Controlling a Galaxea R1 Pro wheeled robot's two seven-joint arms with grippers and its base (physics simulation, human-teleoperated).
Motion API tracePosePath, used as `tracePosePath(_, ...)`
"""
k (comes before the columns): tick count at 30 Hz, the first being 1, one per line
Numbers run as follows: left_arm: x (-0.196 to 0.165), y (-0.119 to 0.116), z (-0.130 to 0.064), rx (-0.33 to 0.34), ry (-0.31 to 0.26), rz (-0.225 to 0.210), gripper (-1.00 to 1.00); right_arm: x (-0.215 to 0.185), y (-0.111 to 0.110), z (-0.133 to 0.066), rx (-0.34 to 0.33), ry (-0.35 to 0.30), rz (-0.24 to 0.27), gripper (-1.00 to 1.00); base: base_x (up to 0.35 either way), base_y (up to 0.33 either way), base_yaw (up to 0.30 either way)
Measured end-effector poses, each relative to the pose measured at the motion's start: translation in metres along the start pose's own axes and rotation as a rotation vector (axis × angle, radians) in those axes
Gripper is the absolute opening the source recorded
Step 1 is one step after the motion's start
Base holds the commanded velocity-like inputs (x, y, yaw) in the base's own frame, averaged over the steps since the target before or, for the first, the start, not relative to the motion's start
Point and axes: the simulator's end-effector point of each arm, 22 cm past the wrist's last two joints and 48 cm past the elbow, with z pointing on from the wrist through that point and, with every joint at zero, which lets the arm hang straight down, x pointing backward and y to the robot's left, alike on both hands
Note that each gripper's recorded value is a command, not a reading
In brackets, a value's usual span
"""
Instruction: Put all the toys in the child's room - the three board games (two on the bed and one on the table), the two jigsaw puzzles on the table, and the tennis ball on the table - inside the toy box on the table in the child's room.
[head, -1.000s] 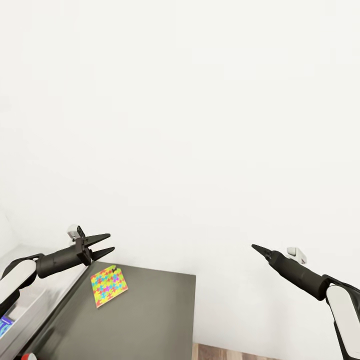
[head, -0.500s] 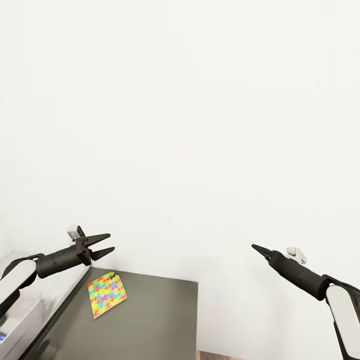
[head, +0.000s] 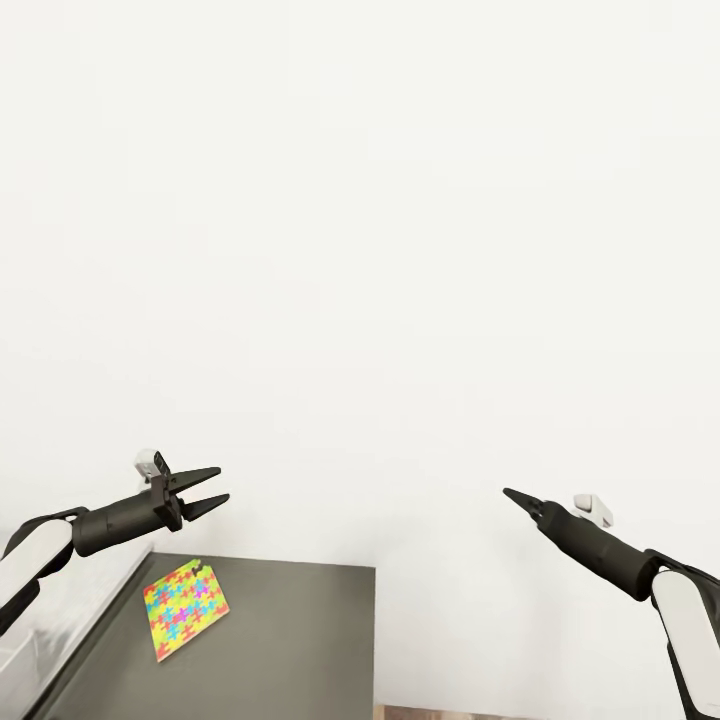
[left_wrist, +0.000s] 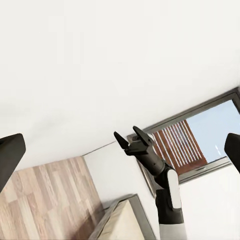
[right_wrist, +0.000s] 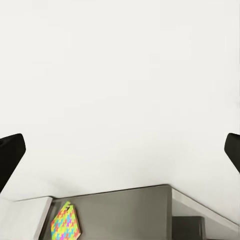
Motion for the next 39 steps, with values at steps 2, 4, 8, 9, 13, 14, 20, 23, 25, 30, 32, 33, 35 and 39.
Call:
tracePosePath(2,0.0000,-0.0001,0.0000,0.000,0.000,0.000,1.00,-0.0002,0.0000,-0.0001,0.000,-0.001,0.000,1.00,0.000,0.032,-0.021)
tracePosePath(4,0.0000,-0.0002,0.0000,0.000,0.000,0.000,1.00,-0.0004,0.0001,-0.0001,0.000,-0.002,-0.001,1.00,0.000,0.106,-0.011)
tracePosePath(8,-0.0001,-0.0002,0.0000,0.000,0.000,0.001,1.00,-0.0004,0.0001,-0.0001,0.000,-0.002,-0.001,1.00,0.000,0.076,-0.004)
tracePosePath(9,-0.0001,-0.0002,0.0000,0.000,0.000,0.001,1.00,-0.0004,0.0001,-0.0001,0.000,-0.002,-0.001,1.00,0.000,0.029,-0.001)
tracePosePath(13,0.0001,-0.0005,-0.0001,0.000,0.000,0.001,1.00,-0.0003,0.0004,-0.0003,-0.001,-0.002,0.000,1.00,0.074,0.068,0.000)
tracePosePath(14,0.0001,-0.0004,-0.0001,0.000,0.000,0.001,1.00,-0.0003,0.0003,-0.0002,-0.001,-0.002,0.000,1.00,0.142,0.115,0.000)
tracePosePath(20,0.0001,-0.0003,-0.0001,0.000,0.000,0.000,1.00,-0.0003,0.0004,-0.0002,-0.001,-0.001,0.000,1.00,0.090,0.047,0.000)
tracePosePath(23,0.0002,-0.0006,-0.0002,0.000,0.000,0.001,1.00,-0.0003,0.0004,-0.0004,-0.001,-0.001,0.000,1.00,0.180,0.065,0.000)
tracePosePath(25,0.0000,-0.0003,-0.0001,0.000,0.000,0.001,1.00,-0.0002,0.0003,-0.0002,-0.001,-0.001,0.000,1.00,0.108,0.029,0.000)
tracePosePath(30,-0.0001,-0.0002,0.0000,0.000,0.000,0.001,1.00,-0.0002,0.0001,-0.0001,0.000,-0.001,0.000,1.00,0.029,0.008,0.000)
tracePosePath(32,-0.0001,-0.0002,0.0000,0.000,0.000,0.001,1.00,-0.0001,0.0001,0.0000,0.000,0.000,-0.001,1.00,0.007,0.002,0.000)
tracePosePath(33,0.0000,-0.0002,0.0000,0.000,0.000,0.000,1.00,-0.0001,0.0004,0.0000,-0.001,0.000,-0.001,1.00,0.004,0.001,0.000)
tracePosePath(35,-0.0001,-0.0002,0.0000,0.000,0.000,0.001,1.00,-0.0001,0.0008,0.0000,-0.002,0.000,-0.002,1.00,0.002,0.001,0.000)
tracePosePath(39,-0.0001,-0.0002,0.0000,0.000,0.000,0.001,1.00,0.0002,0.0010,0.0001,-0.002,0.001,-0.002,1.00,0.000,0.000,0.000)
